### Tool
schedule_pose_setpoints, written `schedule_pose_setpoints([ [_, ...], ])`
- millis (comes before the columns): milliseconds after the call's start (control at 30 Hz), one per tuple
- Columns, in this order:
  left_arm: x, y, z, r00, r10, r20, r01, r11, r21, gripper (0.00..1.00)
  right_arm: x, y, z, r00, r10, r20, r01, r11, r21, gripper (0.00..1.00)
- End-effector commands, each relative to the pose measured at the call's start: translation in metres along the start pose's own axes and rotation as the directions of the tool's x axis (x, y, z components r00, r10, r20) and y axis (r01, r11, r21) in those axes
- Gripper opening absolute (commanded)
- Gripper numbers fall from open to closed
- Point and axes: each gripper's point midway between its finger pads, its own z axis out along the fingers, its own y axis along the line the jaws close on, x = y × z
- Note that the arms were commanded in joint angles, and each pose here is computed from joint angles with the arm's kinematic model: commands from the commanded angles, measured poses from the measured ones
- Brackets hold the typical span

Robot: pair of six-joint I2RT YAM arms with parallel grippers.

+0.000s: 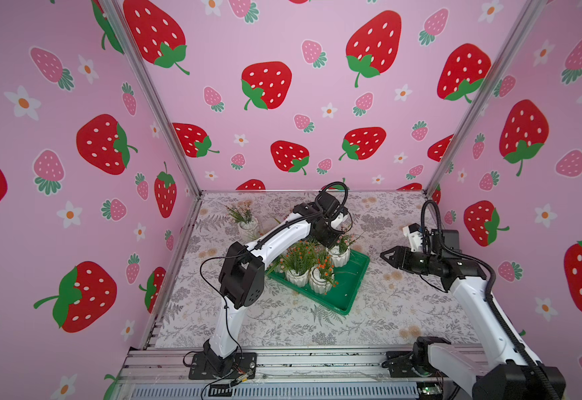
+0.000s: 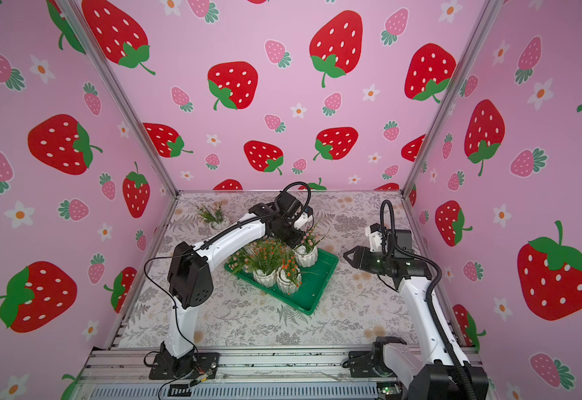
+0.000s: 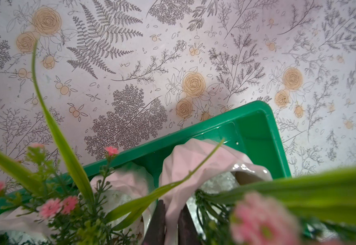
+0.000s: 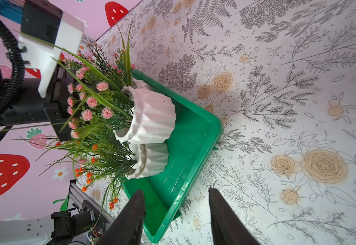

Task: Put the potted gypsophila into the storage box
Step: Place the baby's breath potted plant at the storage box.

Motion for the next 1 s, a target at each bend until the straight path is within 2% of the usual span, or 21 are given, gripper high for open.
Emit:
schedule_pose_setpoints([
  [0, -0.007, -0.003, -0.005, 1.0, 0.021, 0.022, -0.021, 1.0, 0.002, 0.0, -0.002, 0.003, -0.002, 1.0, 0.001, 0.01, -0.001, 1.0, -0.016, 0.51],
  [433, 0.003, -0.002, -0.002, 0.999, 0.04, -0.029, -0.041, 0.999, -0.012, 0.0, 0.003, -0.001, -0.001, 1.0, 0.003, 0.014, -0.003, 1.0, -0.01, 0.51],
  [533, 0.012, 0.006, -0.001, 0.996, 0.058, -0.068, -0.062, 0.996, -0.068, 0.0, 0.003, 0.0, 0.001, 1.0, 0.001, 0.007, -0.001, 1.0, -0.018, 0.51],
  [967, 0.025, 0.014, 0.024, 0.991, 0.048, -0.128, -0.063, 0.991, -0.117, 0.0, 0.006, -0.006, 0.011, 1.0, 0.017, -0.012, -0.017, 0.999, -0.028, 0.51],
])
